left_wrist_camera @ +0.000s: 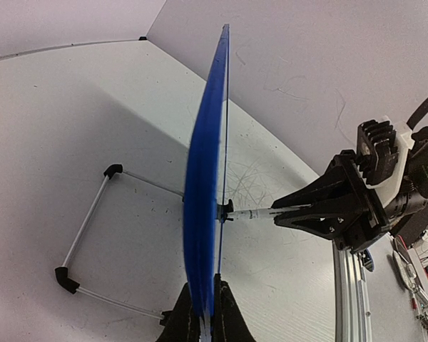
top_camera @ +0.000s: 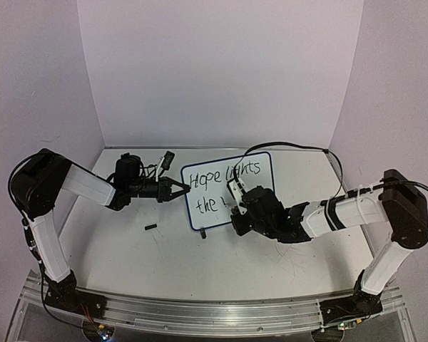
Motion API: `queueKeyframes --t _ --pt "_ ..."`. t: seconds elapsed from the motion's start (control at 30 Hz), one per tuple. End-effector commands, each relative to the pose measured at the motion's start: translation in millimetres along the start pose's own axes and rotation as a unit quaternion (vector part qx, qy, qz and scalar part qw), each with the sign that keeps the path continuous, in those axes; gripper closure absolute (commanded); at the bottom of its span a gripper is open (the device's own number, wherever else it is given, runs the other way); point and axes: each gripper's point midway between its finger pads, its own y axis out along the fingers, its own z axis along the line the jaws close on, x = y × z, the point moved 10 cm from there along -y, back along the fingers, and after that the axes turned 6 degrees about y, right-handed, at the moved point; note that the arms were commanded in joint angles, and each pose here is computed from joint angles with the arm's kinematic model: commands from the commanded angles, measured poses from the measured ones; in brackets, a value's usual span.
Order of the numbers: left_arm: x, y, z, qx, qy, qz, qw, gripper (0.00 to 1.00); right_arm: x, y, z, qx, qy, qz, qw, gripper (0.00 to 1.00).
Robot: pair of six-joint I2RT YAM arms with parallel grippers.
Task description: Write a sentence on the whiteboard
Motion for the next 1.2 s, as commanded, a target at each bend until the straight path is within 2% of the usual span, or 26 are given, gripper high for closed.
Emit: queueKeyframes --t 0.0,0.63,1.17 --pt "-13.4 4.5 2.3 0.021 -0.002 0.035 0.999 1.00 27.5 -3.1 -7.9 -0.040 0.012 -0.046 0.998 1.00" --pt "-14.9 4.6 2.9 0.022 -0.002 0.037 0.999 1.00 42.1 -7.6 -19.4 -0.065 0.010 -0.071 0.995 1.00" --pt "-13.4 5.9 3.0 0.021 -0.002 0.036 0.999 1.00 -1.5 -6.4 -17.1 -0.034 0.015 0.000 0.999 1.00"
